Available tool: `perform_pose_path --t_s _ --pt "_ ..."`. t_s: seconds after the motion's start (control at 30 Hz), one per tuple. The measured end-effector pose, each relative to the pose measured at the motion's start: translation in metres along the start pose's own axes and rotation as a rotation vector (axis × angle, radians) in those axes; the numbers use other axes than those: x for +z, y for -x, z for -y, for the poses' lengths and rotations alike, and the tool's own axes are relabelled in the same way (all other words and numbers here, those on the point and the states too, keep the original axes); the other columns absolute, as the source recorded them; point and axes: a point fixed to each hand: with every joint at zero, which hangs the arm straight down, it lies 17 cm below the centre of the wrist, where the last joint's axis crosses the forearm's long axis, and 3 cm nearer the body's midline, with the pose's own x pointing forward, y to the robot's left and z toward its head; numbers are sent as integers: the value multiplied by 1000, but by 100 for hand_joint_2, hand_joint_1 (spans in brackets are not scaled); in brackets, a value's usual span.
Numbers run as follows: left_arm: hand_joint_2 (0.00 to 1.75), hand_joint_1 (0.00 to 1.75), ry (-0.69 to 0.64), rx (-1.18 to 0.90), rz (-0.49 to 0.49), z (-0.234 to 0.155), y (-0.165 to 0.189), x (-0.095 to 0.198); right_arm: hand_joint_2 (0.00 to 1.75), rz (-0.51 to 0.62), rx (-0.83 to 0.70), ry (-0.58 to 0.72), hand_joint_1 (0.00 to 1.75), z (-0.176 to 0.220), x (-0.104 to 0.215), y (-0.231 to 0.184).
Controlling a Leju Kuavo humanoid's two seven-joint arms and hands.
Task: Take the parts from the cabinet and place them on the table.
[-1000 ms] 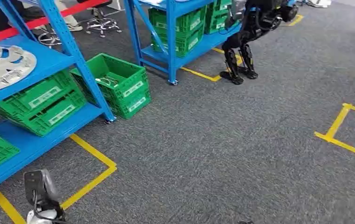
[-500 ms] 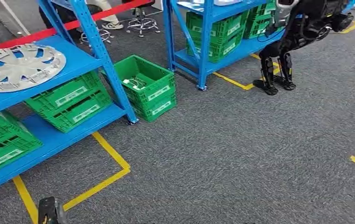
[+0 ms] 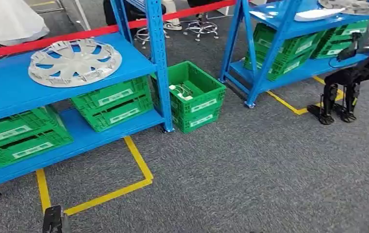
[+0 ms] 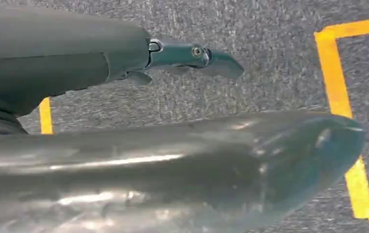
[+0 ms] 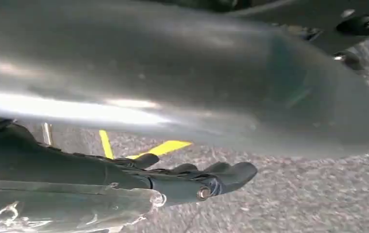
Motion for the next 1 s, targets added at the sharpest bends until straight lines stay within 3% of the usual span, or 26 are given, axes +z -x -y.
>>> perform_pose_path --t_s 1.0 --pt "0 0 33 -31 4 12 4 5 0 6 4 -7 0 -5 1 -2"
